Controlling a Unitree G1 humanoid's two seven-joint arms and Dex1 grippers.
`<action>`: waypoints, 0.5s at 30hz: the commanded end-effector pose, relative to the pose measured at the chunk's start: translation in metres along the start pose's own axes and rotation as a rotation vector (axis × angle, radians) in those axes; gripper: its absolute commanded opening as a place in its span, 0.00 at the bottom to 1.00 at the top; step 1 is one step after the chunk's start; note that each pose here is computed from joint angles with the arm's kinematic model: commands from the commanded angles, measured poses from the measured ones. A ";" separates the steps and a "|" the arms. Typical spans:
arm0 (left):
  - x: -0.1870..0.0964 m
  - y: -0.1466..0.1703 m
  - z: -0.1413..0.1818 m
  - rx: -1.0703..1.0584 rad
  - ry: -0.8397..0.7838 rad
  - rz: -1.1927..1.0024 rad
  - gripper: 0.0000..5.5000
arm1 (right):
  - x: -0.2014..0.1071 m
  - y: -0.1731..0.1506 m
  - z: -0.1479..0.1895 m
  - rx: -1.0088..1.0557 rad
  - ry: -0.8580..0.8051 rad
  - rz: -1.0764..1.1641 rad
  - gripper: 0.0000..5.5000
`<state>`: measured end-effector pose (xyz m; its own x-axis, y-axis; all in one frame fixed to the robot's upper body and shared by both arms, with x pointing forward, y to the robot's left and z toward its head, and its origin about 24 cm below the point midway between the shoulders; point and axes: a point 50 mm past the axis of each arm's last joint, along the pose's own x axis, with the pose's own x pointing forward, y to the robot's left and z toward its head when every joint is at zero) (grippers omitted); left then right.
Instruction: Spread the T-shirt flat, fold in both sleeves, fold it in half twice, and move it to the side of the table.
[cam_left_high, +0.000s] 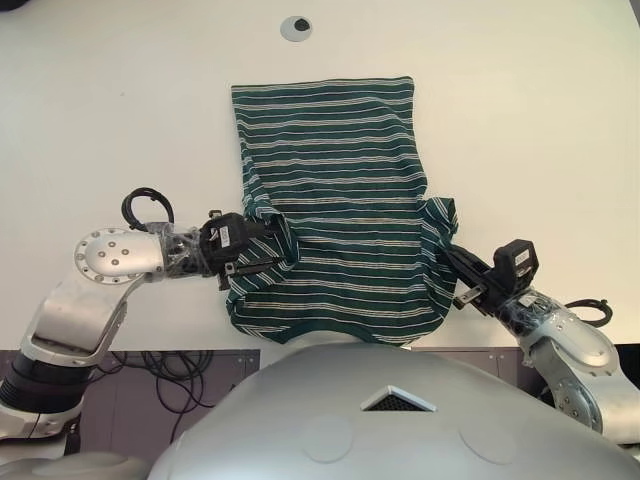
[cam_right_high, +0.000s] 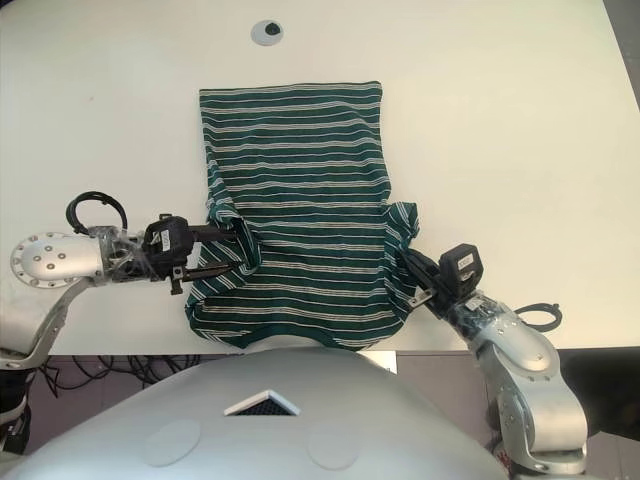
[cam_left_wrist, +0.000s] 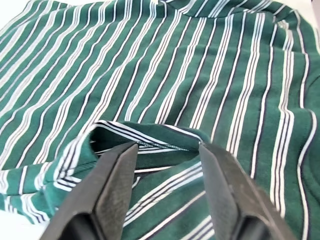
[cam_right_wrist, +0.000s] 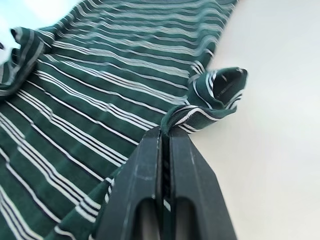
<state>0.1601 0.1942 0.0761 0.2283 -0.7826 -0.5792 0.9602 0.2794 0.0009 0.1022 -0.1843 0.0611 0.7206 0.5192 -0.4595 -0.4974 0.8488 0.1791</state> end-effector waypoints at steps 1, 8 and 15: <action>0.002 -0.015 -0.005 0.006 0.003 -0.097 0.40 | 0.013 0.012 0.015 -0.074 -0.017 0.080 0.00; 0.002 -0.017 -0.010 0.006 0.005 -0.115 0.40 | 0.054 0.050 0.002 -0.158 0.071 0.301 0.00; -0.001 -0.018 -0.007 0.027 -0.041 -0.104 0.40 | 0.061 0.053 -0.010 -0.160 0.119 0.284 0.23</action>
<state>0.1406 0.1913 0.0676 0.1168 -0.8248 -0.5532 0.9827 0.1767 -0.0559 0.1124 -0.1044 0.0322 0.4616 0.7295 -0.5047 -0.7591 0.6193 0.2007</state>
